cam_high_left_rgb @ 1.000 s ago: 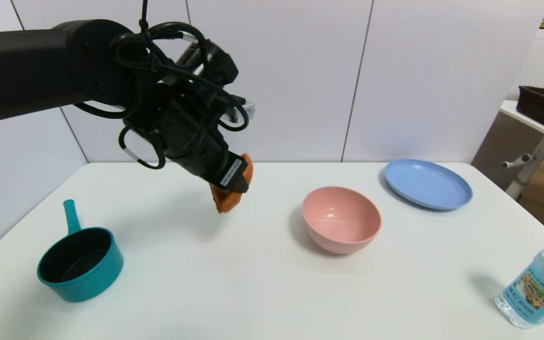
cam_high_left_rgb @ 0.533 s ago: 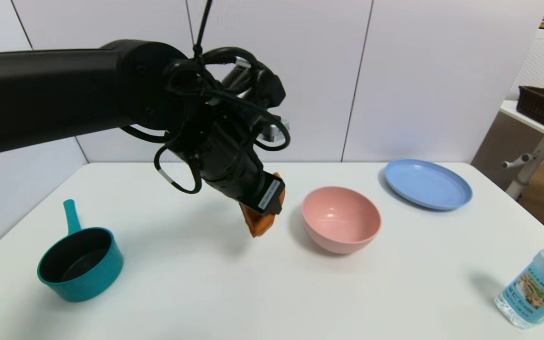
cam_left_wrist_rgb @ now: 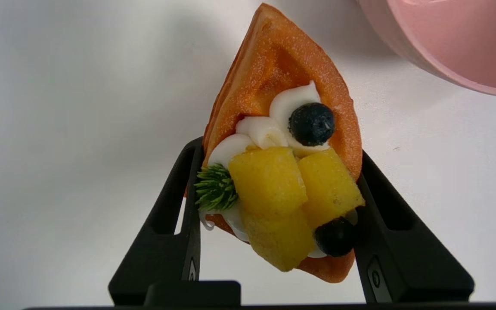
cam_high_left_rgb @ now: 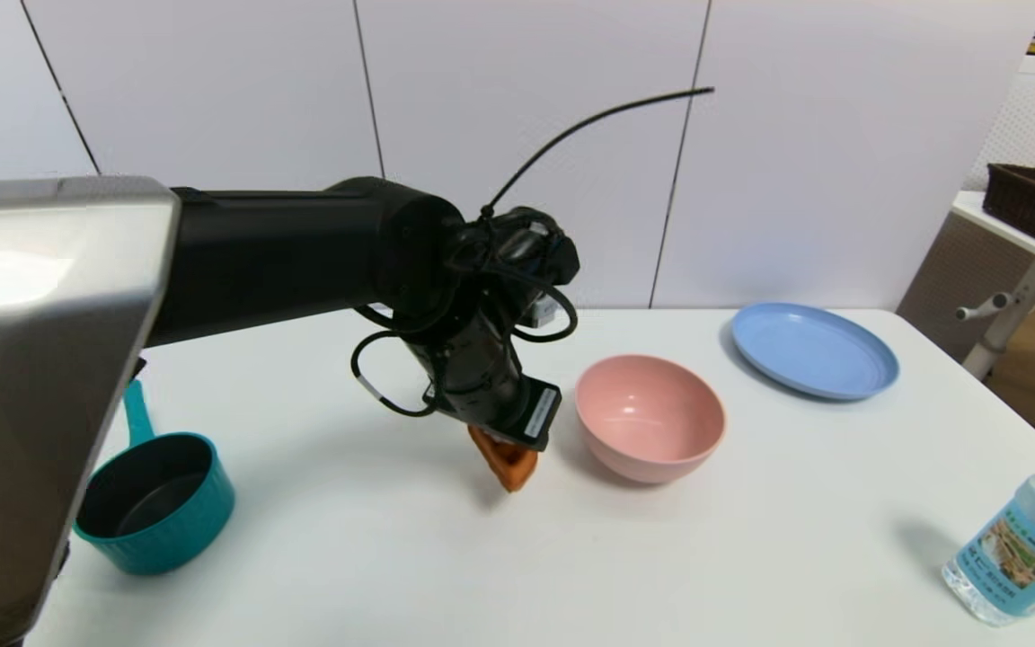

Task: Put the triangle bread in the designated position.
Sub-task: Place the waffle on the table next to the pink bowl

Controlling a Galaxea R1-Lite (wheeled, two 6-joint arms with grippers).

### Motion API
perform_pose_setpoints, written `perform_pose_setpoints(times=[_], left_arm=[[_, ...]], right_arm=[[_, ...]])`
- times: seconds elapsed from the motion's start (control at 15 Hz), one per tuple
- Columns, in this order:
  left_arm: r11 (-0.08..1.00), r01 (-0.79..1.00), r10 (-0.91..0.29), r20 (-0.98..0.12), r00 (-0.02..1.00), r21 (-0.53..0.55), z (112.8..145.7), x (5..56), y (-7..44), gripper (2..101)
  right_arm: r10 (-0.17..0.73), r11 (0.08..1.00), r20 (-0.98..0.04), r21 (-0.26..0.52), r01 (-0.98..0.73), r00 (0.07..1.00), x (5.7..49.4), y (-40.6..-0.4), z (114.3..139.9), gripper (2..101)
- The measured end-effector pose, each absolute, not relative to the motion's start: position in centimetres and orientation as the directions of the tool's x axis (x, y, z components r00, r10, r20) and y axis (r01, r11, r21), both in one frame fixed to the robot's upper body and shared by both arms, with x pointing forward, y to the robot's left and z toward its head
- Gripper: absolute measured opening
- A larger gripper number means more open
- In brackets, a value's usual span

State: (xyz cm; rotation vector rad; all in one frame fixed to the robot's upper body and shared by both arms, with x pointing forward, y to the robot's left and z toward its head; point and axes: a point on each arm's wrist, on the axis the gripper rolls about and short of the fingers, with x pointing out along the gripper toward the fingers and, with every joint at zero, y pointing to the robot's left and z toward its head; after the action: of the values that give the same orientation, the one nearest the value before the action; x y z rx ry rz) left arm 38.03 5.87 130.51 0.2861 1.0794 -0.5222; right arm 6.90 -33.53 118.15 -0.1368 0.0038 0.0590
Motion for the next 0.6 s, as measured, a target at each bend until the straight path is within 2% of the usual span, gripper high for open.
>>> perform_pose_setpoints(times=[0.2, 0.6], left_arm=[[0.850, 0.525, -0.243, -0.906, 0.348, -0.026, 128.5, 39.0, 5.1, 54.5], [0.882, 0.464, -0.293, -0.866, 0.404, -0.082, 126.7, 40.8, 3.7, 54.1]], right_arm=[[0.059, 0.989, -0.008, -0.136, -0.059, 0.998, 6.9, -33.5, 118.2, 97.1], [0.058, 0.989, -0.008, -0.136, -0.059, 0.998, 6.9, -33.5, 118.2, 97.1]])
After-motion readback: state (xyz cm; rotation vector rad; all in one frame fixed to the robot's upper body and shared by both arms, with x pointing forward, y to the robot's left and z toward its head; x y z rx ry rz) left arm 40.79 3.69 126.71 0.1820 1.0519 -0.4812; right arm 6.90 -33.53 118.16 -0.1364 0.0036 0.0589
